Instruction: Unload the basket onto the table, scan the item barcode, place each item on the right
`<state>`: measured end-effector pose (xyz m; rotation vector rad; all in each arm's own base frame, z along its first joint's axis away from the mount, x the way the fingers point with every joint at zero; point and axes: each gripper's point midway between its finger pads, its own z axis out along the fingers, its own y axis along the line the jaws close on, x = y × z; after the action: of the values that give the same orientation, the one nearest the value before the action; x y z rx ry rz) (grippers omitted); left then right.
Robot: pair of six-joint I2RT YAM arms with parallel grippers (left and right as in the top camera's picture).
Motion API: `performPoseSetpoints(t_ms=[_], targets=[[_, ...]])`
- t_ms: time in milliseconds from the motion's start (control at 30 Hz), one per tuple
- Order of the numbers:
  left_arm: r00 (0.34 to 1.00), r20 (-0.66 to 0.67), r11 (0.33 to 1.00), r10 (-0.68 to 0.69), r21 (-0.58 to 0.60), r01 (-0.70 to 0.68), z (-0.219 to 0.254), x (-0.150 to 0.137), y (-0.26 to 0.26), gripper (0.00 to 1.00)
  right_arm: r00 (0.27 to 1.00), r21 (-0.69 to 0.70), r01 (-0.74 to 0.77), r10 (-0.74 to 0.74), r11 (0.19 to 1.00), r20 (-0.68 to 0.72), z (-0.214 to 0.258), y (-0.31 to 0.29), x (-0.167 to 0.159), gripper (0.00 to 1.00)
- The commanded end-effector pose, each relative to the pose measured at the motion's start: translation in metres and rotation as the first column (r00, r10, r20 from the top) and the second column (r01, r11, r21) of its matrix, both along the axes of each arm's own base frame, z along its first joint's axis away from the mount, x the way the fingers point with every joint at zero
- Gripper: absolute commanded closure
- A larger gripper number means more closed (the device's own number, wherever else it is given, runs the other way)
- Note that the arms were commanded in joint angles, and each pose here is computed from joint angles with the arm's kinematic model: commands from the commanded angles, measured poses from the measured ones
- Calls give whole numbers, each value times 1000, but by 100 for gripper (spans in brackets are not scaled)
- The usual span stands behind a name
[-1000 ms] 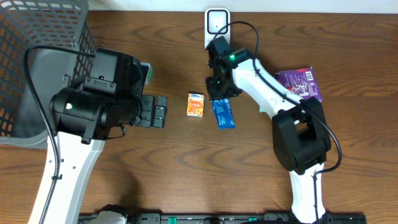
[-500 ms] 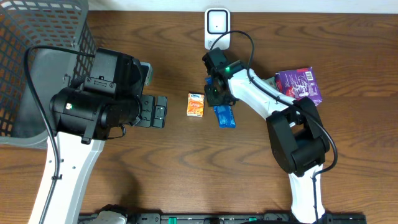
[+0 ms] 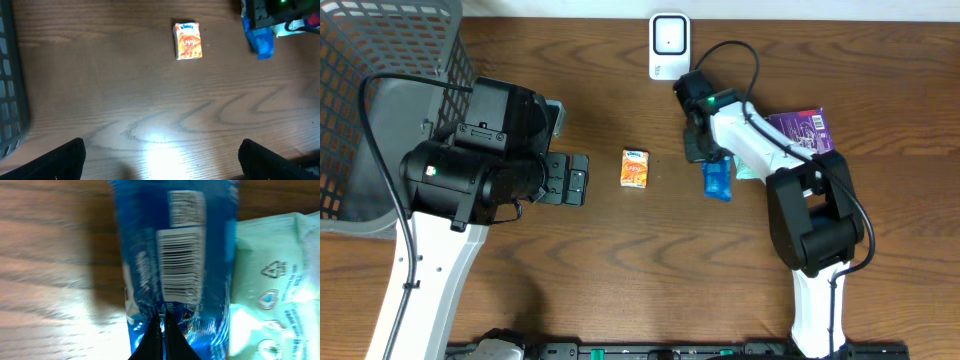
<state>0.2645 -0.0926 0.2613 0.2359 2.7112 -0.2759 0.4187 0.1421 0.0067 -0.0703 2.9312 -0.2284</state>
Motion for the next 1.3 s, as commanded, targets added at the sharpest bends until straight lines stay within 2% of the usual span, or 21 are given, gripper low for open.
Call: performPoseSetpoints(t_ms=[0,167,300,367,400,467,600,667,867,1267], targets=[[1000,5,1000,12,10,-12,2,2,3,2,999,14,-43,43,999,30,15,2,11,99],[1000,5,1000,12,10,-12,2,2,3,2,997,95,-67,64,993,33,32,23,15,99],[1000,5,1000,12,10,-12,2,2,3,2,994,246,-112,112,963,14,39,59,10,98],[1000,5,1000,12,10,-12,2,2,3,2,989,338,-136,146,931,-4,40,80,3,89],[1000,5,1000,12,10,-12,2,2,3,2,986,387,-148,166,910,-13,42,92,-2,79],[1000,5,1000,12,10,-12,2,2,3,2,981,434,-168,194,885,-14,43,106,-7,67],[1000,5,1000,12,10,-12,2,2,3,2,973,441,-209,232,873,2,40,124,-14,55],[1000,5,1000,12,10,-12,2,2,3,2,974,445,-199,226,873,-7,38,131,-20,55],[1000,5,1000,12,10,-12,2,2,3,2,988,467,-110,147,877,-43,38,138,-25,65],[1000,5,1000,12,10,-12,2,2,3,2,983,461,-64,135,885,-123,10,156,-44,70]])
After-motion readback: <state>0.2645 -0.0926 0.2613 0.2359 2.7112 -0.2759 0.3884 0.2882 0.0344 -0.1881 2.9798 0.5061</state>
